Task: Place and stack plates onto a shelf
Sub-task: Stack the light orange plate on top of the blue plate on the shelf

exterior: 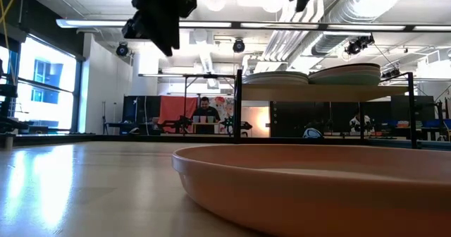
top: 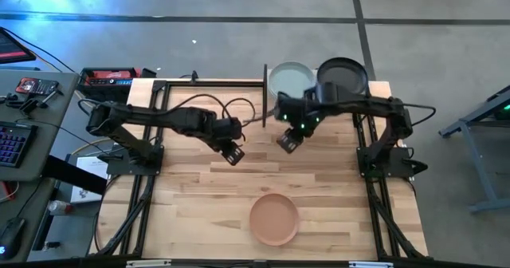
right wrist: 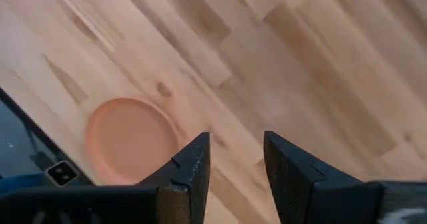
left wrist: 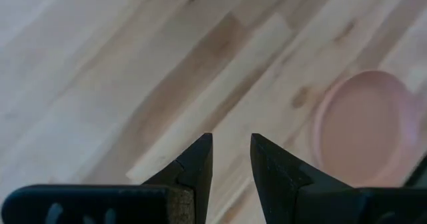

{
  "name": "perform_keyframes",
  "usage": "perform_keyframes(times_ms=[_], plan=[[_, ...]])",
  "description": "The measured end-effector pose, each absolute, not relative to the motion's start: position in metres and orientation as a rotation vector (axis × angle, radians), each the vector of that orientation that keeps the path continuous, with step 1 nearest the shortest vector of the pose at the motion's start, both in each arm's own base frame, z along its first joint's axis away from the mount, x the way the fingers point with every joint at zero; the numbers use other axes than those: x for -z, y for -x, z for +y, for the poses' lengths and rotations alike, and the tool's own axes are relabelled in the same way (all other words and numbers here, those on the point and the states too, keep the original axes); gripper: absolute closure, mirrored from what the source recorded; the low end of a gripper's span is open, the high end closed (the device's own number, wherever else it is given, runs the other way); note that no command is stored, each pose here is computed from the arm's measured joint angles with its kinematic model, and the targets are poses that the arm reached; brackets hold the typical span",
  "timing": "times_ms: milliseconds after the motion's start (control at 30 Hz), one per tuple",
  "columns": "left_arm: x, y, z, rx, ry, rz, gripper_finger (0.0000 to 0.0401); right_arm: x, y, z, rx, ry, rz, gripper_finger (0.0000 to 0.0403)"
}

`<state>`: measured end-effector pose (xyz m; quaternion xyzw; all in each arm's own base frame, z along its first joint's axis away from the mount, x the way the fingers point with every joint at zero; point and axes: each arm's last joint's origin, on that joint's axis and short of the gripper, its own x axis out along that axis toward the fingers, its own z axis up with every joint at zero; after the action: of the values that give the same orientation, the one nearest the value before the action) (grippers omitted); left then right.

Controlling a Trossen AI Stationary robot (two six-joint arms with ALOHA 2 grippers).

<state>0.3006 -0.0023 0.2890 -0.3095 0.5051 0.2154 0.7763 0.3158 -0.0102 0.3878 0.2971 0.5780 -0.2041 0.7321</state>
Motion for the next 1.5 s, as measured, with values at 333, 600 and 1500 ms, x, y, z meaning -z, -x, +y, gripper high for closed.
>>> perform_keyframes(times_ms=[333,600,1500], plan=[[-0.288,-0.312,-0.037,-0.328,0.695,1.050,0.0311,-0.388,-0.311,0.057,0.477,-0.716,1.277,0.0286],[-0.252,-0.334,-0.064,-0.295,0.647,1.130,0.0311,-0.388,-0.302,0.098,0.522,-0.734,1.238,0.0286],[-0.173,-0.382,-0.109,-0.159,0.669,1.135,0.0311,-0.389,-0.293,0.130,0.548,-0.711,1.129,0.0286]])
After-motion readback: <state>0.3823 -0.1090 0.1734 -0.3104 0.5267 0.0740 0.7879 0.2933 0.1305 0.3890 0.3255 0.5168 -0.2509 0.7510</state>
